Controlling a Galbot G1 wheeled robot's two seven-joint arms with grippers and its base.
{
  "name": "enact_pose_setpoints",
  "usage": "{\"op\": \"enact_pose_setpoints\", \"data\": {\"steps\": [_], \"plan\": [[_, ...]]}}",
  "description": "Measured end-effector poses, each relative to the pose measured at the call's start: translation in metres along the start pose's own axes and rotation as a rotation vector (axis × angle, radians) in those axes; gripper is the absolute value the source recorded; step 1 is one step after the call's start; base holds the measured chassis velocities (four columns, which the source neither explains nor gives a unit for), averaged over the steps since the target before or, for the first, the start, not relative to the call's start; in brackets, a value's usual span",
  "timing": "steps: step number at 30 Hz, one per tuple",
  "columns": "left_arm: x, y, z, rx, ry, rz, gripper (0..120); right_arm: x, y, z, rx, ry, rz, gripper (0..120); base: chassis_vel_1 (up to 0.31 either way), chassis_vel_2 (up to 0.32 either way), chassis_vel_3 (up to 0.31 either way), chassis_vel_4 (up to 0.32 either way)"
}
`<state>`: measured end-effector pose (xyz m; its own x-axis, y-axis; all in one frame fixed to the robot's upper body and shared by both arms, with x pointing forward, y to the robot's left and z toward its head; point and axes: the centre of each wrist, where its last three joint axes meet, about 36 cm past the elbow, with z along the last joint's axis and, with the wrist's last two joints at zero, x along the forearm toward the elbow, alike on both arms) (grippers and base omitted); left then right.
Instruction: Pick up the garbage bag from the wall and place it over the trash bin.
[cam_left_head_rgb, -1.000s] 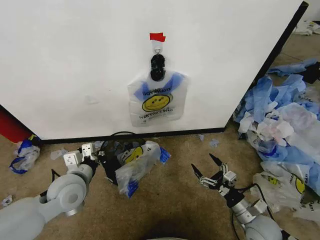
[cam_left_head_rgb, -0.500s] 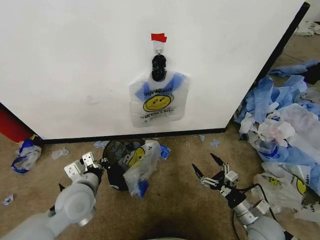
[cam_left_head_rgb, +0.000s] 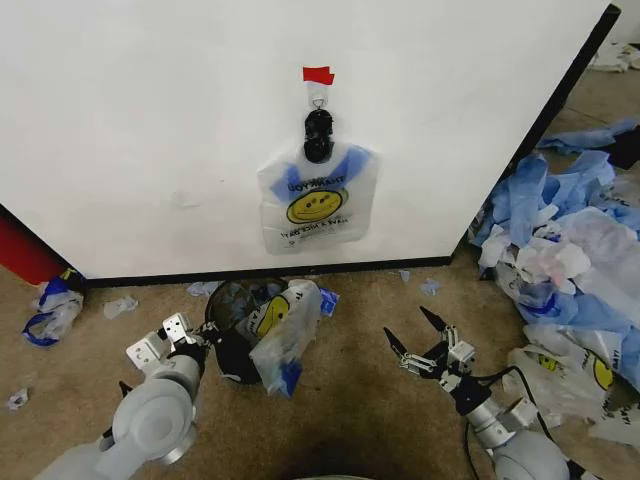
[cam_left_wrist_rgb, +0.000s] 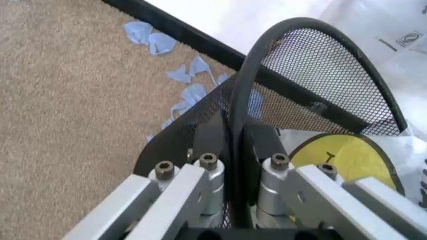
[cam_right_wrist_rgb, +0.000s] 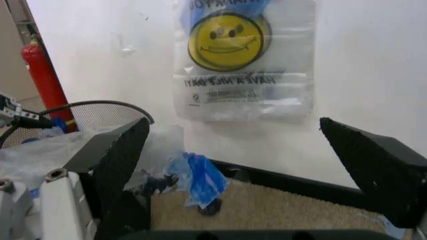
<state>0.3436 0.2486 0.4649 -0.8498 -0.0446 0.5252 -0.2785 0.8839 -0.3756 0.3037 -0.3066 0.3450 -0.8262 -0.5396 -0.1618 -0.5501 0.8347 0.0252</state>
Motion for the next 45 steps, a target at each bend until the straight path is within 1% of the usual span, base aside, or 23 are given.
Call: {"op": "enact_pose_setpoints", "data": {"steps": [5,13,19,26,33,37,41,45], "plan": [[0.001,-0.001,-0.012,-0.016,-0.013,0.011,3,0.0,0.0,-0.001,0.001,-0.004,0.002,96,0.0,0.0,0.0,0.0],[0.001,0.002,-0.02,-0.037,-0.026,0.006,3,-0.001,0.0,-0.002,0.001,-0.007,0.001,96,0.0,0.0,0.0,0.0],[-0.006,0.007,-0.032,-0.062,-0.059,-0.006,3,-0.001,0.0,-0.002,0.001,-0.006,0.001,96,0.0,0.0,0.0,0.0],[-0.008,0.006,-0.042,-0.066,-0.073,-0.005,3,-0.001,-0.001,-0.002,0.003,-0.004,0.001,96,0.0,0.0,0.0,0.0],[0.01,-0.007,-0.052,-0.061,-0.075,0.033,3,-0.002,-0.002,-0.003,0.005,-0.007,0.001,95,0.0,0.0,0.0,0.0],[0.03,-0.017,-0.056,-0.034,-0.068,0.054,3,-0.002,-0.003,-0.003,0.007,-0.004,-0.002,96,0.0,0.0,0.0,0.0],[0.035,-0.016,-0.055,-0.015,-0.063,0.039,3,-0.003,-0.004,-0.004,0.008,-0.004,-0.004,96,0.0,0.0,0.0,0.0],[0.035,-0.014,-0.052,0.039,-0.054,-0.002,3,-0.003,-0.004,-0.005,0.009,-0.003,-0.007,96,0.0,0.0,0.0,0.0]]}}
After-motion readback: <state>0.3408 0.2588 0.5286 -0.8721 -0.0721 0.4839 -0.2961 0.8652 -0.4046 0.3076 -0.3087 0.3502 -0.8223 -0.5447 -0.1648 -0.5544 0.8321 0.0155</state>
